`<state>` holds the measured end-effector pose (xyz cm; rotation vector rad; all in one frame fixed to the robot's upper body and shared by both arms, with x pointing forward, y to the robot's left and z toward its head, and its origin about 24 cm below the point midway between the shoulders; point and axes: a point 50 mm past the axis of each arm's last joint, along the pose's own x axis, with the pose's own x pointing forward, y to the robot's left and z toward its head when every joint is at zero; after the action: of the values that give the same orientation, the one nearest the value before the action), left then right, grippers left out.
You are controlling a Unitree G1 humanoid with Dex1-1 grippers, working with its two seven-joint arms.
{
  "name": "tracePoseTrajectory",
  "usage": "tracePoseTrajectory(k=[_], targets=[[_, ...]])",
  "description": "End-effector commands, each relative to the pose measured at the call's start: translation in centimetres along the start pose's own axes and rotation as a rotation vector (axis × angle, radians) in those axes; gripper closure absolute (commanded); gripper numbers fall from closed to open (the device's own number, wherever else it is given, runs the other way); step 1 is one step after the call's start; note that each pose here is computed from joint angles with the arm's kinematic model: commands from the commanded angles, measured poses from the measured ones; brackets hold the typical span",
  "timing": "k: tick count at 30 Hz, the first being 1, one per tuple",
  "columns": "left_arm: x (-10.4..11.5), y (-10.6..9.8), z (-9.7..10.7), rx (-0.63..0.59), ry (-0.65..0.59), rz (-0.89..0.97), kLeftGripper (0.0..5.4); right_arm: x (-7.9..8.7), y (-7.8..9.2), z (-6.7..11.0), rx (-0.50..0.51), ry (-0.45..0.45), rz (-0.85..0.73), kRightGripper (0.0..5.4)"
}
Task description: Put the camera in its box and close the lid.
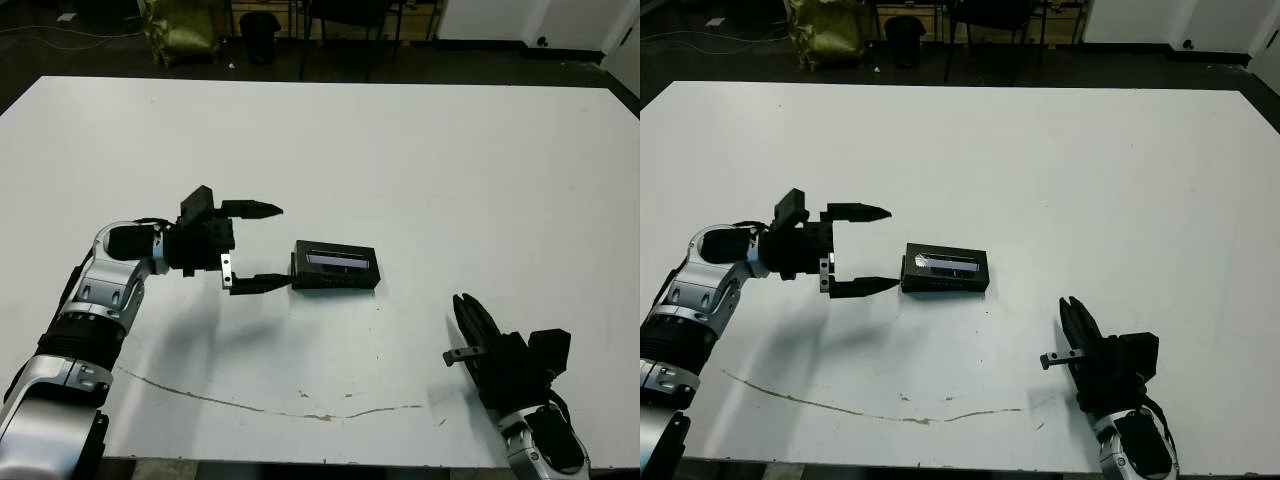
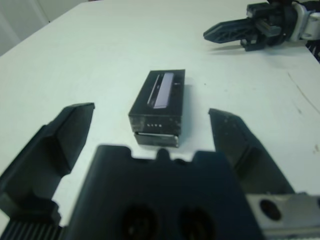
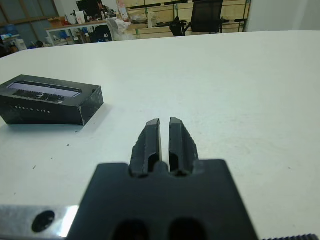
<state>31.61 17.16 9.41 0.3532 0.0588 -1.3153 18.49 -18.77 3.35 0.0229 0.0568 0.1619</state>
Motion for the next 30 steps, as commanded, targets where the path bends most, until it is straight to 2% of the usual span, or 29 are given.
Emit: tracePoseTrajectory(k=[1, 26, 30], targets=[[0.2, 0.1, -0.3, -0.003, 0.033, -0.026, 0.01, -0.5, -0.2, -0.8, 0.000, 0.065, -0.025, 5.40], [1.6, 0.5, 0.0, 0.009, 0.024, -0.035, 0.01, -0.5, -0.2, -0.9, 0.021, 0.051, -0.010, 5.40], [1.8, 0.5, 0.0, -0.003, 0.025, -0.036, 0.01, -0.5, -0.2, -0.9, 0.000, 0.058, -0.020, 5.40]])
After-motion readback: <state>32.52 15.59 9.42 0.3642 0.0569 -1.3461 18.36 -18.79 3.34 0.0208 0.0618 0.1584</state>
